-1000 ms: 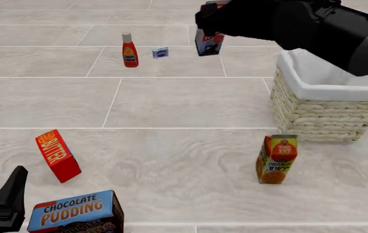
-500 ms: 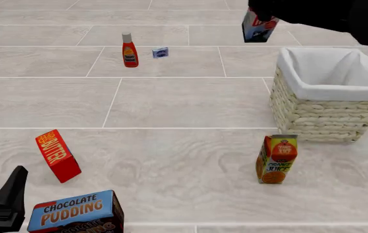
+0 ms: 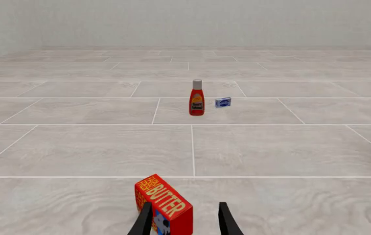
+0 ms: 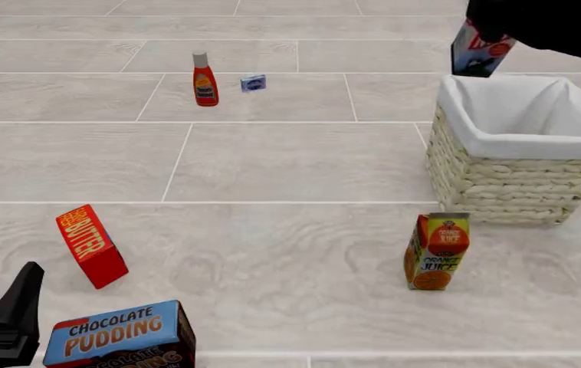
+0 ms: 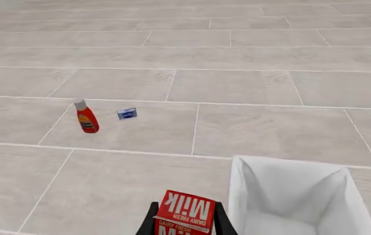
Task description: Pick the milk and place it in the basket.
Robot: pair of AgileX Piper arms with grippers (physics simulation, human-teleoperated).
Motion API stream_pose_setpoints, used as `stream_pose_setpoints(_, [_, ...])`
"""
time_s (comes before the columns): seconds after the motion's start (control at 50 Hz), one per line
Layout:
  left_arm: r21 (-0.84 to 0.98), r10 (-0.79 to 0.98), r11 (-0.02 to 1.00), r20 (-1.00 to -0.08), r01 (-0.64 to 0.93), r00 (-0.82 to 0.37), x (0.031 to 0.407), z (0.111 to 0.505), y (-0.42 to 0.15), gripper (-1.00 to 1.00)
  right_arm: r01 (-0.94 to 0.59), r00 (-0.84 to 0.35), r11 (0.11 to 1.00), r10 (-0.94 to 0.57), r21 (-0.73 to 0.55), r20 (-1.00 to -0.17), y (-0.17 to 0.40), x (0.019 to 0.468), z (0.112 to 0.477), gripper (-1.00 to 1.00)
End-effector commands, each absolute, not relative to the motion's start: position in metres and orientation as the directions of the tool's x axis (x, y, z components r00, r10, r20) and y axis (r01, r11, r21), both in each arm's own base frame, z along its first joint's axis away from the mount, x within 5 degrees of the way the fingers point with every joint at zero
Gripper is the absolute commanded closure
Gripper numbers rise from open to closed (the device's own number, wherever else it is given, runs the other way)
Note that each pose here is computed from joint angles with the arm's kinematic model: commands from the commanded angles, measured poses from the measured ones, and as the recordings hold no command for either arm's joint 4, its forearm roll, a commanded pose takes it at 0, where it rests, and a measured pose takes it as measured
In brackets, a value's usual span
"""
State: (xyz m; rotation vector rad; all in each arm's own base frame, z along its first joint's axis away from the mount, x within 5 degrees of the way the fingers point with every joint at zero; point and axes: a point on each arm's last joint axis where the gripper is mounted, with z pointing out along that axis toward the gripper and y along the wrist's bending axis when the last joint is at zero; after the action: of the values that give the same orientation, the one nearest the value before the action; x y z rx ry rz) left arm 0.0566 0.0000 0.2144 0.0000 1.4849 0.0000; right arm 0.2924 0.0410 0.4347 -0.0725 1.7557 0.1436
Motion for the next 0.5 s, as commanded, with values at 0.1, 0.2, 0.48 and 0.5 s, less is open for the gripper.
stream_pose_setpoints(0.1, [0.0,0.0,1.0,-0.996,0.0,0.086,0.057,0.214,0.0,-1.0,-0.035,-0.176,0.996,0.075,0.083,-0.981,0.014,0.281,0.433,1.0])
stream_pose_setpoints(0.2, [0.0,0.0,1.0,-0.996,0.0,0.086,0.057,0.214,0.0,-1.0,-0.016,-0.18,0.996,0.079,0.083,-0.981,0.009,0.282,0.431,1.0])
stream_pose_setpoints(0.48, [0.0,0.0,1.0,-0.996,0.0,0.086,0.057,0.214,0.0,-1.0,0.063,-0.184,0.995,0.093,0.083,-0.978,-0.013,0.288,0.426,1.0])
stream_pose_setpoints(0.5, [0.0,0.0,1.0,-0.996,0.0,0.086,0.057,0.214,0.0,-1.0,0.065,-0.185,0.994,0.094,0.083,-0.978,-0.014,0.289,0.426,1.0])
